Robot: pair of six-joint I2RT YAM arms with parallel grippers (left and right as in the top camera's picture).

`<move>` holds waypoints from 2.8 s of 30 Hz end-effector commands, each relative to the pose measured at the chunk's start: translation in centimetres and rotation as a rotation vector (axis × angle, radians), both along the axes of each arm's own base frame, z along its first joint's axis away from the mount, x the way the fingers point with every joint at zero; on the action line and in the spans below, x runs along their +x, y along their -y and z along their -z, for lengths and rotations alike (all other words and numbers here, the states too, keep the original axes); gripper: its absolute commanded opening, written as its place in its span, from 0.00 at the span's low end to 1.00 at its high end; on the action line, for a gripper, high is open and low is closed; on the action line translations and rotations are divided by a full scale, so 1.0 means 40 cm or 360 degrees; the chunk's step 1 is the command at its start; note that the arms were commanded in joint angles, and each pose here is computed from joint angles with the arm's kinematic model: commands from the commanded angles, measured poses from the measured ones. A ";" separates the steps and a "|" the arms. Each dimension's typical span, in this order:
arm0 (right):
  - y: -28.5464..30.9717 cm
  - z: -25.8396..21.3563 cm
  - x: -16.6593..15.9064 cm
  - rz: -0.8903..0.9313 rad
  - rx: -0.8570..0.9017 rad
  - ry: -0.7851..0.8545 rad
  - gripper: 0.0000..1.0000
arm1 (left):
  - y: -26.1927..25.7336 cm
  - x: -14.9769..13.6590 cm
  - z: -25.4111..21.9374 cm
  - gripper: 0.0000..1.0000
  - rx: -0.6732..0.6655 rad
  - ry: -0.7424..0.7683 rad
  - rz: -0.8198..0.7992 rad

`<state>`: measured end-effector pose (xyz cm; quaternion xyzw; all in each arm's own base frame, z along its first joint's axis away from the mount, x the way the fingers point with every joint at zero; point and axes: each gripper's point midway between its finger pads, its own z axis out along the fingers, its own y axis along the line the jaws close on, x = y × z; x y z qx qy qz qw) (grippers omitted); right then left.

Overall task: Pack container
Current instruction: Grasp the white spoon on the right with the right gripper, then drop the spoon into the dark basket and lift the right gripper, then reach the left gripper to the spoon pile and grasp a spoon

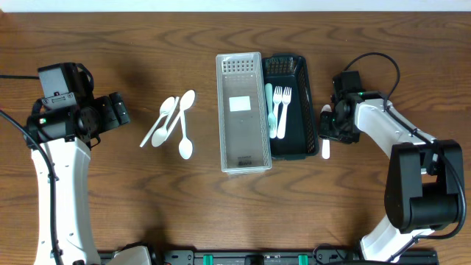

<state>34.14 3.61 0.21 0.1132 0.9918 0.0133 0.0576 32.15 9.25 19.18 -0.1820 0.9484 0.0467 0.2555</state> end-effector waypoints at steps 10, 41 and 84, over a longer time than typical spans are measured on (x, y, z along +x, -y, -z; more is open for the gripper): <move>0.017 -0.001 0.040 -0.0046 -0.0087 0.0115 0.43 | -0.006 0.007 -0.015 0.98 0.0017 0.0018 0.0009; 0.015 -0.206 0.127 -0.0067 -0.0137 0.0345 0.01 | -0.006 0.007 -0.015 0.98 0.0017 0.0018 0.0009; 0.242 -0.456 0.155 0.0327 -0.0030 0.0669 0.99 | 0.155 -0.023 0.107 0.99 -0.0072 -0.0386 0.0283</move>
